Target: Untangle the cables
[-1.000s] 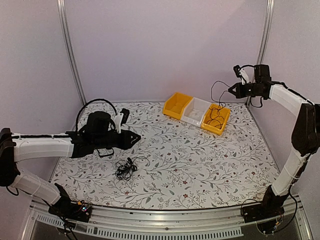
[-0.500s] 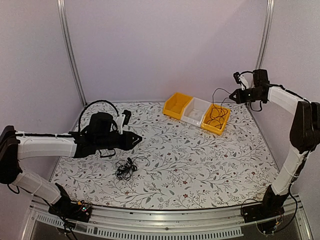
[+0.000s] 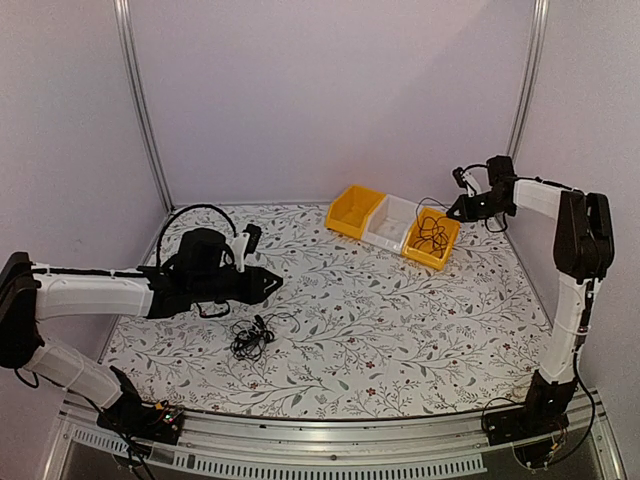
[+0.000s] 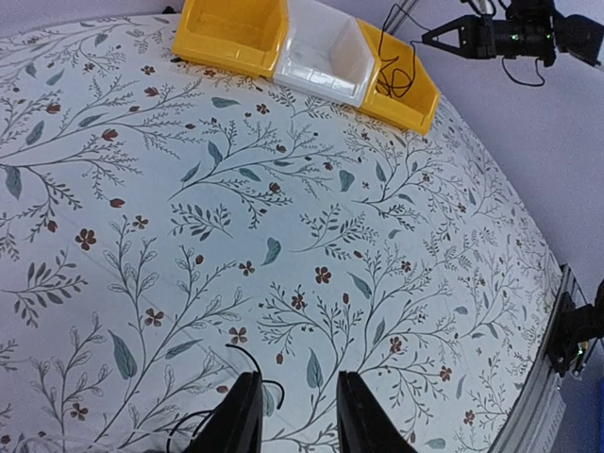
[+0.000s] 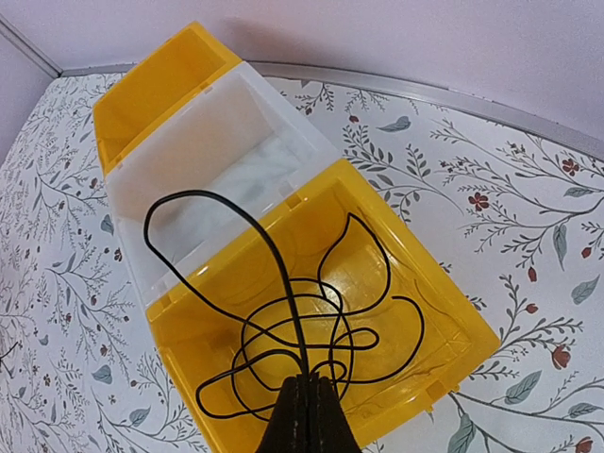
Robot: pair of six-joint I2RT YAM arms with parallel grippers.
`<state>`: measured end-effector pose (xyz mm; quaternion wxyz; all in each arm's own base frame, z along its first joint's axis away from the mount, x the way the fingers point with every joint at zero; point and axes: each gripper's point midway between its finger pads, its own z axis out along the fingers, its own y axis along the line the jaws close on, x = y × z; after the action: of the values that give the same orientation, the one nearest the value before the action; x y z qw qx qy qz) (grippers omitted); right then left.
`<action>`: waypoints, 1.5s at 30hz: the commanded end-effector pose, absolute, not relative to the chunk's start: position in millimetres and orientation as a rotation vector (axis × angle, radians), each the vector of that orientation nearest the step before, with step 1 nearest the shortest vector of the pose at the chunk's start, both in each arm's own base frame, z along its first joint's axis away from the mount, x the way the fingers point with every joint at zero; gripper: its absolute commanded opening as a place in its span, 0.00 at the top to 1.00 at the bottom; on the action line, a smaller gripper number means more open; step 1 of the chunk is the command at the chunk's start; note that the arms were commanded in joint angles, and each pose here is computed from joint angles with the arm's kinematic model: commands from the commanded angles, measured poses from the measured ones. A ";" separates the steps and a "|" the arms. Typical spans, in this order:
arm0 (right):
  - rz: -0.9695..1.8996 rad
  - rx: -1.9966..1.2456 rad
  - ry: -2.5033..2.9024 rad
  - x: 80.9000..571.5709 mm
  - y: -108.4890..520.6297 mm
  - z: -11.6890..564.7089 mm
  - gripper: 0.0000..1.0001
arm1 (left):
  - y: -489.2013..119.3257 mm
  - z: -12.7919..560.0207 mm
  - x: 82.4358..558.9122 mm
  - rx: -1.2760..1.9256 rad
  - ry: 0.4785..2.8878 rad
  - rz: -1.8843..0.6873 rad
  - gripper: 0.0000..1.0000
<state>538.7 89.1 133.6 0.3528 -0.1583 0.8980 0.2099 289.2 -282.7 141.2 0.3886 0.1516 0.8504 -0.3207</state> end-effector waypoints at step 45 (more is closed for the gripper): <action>-0.217 -0.752 2.667 553.4 84.8 30.0 0.98 | -287.6 130.0 282.1 0.410 2.167 -0.849 0.74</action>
<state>563.4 95.7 38.5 0.2152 -0.2659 0.9374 -0.0652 285.8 -284.8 123.3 0.3699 0.1573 0.8576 -0.3207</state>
